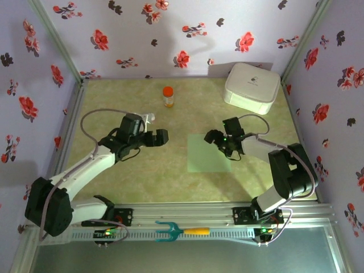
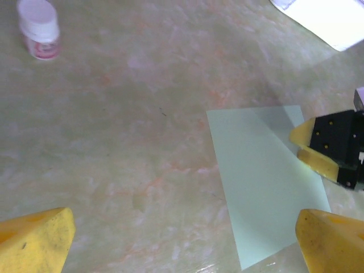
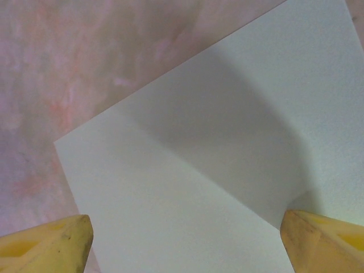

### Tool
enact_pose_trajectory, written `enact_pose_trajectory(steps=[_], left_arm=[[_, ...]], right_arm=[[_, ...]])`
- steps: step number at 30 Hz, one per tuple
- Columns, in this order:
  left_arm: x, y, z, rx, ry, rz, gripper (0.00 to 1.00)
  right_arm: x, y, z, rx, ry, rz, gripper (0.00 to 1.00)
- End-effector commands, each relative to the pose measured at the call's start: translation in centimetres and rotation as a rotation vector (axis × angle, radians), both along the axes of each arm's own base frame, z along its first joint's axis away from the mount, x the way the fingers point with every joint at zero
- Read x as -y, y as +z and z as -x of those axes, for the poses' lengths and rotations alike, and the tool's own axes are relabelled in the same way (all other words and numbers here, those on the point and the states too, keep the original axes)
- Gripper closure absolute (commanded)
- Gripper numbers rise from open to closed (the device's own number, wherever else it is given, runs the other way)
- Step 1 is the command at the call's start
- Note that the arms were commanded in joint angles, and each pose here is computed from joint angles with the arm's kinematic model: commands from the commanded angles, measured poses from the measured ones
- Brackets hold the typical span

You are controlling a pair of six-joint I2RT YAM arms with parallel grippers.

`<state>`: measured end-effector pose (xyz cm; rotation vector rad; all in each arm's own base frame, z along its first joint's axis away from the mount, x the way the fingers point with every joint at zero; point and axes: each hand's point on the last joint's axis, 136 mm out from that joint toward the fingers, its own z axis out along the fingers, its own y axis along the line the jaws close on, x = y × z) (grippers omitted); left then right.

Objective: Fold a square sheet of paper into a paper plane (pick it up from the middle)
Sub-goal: Move the square sheet of paper to the center of the table.

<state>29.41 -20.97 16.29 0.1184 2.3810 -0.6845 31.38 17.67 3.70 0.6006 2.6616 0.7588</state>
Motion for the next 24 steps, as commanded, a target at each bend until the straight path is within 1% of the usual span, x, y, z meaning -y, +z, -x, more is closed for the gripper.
enact_pose_trajectory(steps=[1, 2, 5, 8, 10, 11, 13, 15, 16, 17, 21, 24], left_arm=[[-1.7, 1.9, -0.6, 0.024, 0.097, -0.047, 0.00], [-2.0, 2.2, -0.9, 0.019, 0.122, -0.049, 0.00], [-2.0, 3.1, -1.4, 0.007, 0.138, -0.048, 0.00], [-1.3, 3.6, -1.8, 0.010, 0.112, -0.039, 0.00], [-1.0, 3.5, -1.8, 0.013, 0.098, -0.034, 0.00], [-0.9, 3.3, -1.7, 0.016, 0.090, -0.029, 0.00], [-1.1, 3.1, -1.3, 0.008, 0.094, -0.016, 0.00], [-0.9, 3.1, -0.7, 0.009, 0.076, 0.007, 0.00], [-1.0, 3.0, -0.5, 0.013, 0.073, 0.011, 0.00], [-1.1, 2.9, -0.2, 0.016, 0.067, 0.007, 0.00], [-2.0, 2.2, 1.0, 0.006, 0.038, -0.045, 0.00], [-2.1, 1.6, 1.5, 0.008, 0.042, -0.016, 0.00]], right_arm=[[-1.0, -2.8, 3.4, -0.191, -0.068, -0.033, 0.13], [-0.9, -2.7, 3.8, -0.215, -0.109, -0.037, 0.13], [-1.7, -1.4, 3.7, -0.208, -0.162, -0.114, 0.13], [-3.5, 0.3, 2.9, -0.189, -0.135, -0.187, 0.13], [-5.1, 2.0, 2.1, -0.135, -0.079, -0.235, 0.14], [-5.3, 2.8, 1.8, -0.104, -0.056, -0.225, 0.15], [-4.3, 3.3, 1.4, -0.066, -0.043, -0.137, 0.16], [-2.2, 3.1, 1.3, -0.041, -0.039, 0.010, 0.16], [-1.8, 3.1, 1.2, -0.022, -0.027, 0.043, 0.16], [-2.0, 2.9, 1.2, -0.012, -0.012, 0.034, 0.17], [-2.9, 1.7, 1.9, -0.068, 0.033, 0.001, 0.18], [-2.8, 0.6, 2.6, -0.104, 0.037, 0.009, 0.19]])
